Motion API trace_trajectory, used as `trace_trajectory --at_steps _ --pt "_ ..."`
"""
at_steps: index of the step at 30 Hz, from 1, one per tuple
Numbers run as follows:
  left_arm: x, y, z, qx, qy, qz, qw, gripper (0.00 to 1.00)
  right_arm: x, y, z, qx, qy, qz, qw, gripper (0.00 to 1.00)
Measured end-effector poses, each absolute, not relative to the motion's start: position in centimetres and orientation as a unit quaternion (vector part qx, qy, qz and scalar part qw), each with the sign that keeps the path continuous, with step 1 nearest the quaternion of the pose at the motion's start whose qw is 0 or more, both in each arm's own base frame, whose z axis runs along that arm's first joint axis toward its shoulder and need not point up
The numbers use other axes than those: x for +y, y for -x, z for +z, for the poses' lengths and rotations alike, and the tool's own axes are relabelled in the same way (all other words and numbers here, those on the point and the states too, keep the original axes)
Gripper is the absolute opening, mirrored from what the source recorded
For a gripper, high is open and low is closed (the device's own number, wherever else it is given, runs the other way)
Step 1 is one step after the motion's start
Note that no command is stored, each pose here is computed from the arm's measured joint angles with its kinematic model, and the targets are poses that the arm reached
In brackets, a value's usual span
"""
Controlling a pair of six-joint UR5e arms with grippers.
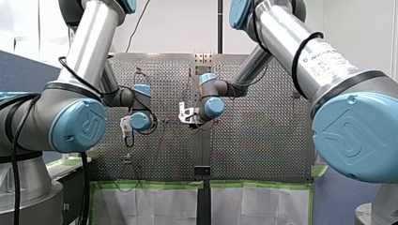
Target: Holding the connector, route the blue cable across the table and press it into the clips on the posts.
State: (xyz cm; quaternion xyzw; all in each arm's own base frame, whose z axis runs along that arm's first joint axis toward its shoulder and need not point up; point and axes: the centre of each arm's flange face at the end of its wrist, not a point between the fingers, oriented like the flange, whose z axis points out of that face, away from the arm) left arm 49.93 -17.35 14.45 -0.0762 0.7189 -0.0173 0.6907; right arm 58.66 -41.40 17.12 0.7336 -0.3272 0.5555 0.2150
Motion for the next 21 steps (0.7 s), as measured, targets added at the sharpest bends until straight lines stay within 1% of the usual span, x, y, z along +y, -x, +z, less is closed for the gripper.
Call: trace_trajectory --at_steps 21 --pt "-17.95 -49.48 14.23 0.721 0.073 -0.02 0.689 0.0 -41.41 -58.65 17.12 -0.327 -0.734 0.555 0.215 0.0"
